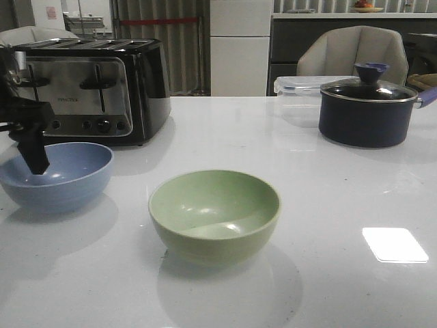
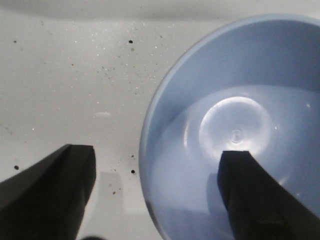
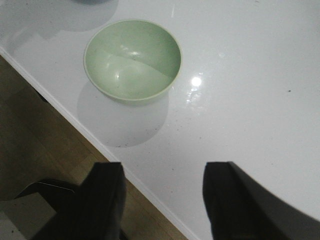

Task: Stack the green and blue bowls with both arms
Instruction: 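Grasp and lift the blue bowl with the left gripper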

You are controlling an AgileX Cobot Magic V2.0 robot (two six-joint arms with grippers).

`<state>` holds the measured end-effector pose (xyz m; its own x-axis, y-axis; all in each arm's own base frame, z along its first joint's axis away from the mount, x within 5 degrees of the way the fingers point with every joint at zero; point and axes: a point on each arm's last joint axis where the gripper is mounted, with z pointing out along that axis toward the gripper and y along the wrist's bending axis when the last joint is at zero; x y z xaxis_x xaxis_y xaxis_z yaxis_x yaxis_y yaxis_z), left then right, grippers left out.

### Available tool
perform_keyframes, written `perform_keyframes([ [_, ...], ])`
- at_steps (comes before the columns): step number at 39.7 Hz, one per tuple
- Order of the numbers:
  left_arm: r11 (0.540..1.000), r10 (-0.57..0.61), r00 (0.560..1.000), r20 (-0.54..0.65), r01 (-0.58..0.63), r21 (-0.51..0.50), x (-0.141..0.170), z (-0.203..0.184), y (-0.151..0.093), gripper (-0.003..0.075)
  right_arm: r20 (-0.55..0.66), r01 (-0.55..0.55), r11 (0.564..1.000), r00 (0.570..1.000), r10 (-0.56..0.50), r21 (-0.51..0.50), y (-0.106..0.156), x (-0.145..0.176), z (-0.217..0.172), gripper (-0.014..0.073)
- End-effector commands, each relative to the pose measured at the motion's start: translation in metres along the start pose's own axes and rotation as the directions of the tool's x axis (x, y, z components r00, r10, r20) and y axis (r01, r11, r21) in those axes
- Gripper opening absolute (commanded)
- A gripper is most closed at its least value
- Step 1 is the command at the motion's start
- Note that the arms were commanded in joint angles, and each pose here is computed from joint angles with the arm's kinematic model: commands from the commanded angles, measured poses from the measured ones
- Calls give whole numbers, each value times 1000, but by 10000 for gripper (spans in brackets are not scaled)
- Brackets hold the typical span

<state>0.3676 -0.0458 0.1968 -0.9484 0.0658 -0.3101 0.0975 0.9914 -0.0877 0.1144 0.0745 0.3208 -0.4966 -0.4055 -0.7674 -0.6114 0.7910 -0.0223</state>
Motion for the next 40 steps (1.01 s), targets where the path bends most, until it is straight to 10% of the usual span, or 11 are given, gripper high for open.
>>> perform_keyframes([
  [1, 1000, -14, 993, 120, 13, 11, -14, -18, -3, 386, 93, 5, 1000, 996, -6, 10, 0, -12, -7, 462],
  [13, 1000, -12, 994, 112, 11, 12, -14, -19, -3, 95, 93, 5, 1000, 996, -6, 10, 0, -12, -7, 462],
  [25, 993, 97, 970, 222, -110, 45, -29, -102, -23, 98, 93, 5, 1000, 996, -6, 10, 0, -12, -7, 462],
  [40, 889, 370, 852, 370, -440, 126, -23, -181, -115, 98, 93, 5, 1000, 996, -6, 10, 0, -12, -7, 462],
])
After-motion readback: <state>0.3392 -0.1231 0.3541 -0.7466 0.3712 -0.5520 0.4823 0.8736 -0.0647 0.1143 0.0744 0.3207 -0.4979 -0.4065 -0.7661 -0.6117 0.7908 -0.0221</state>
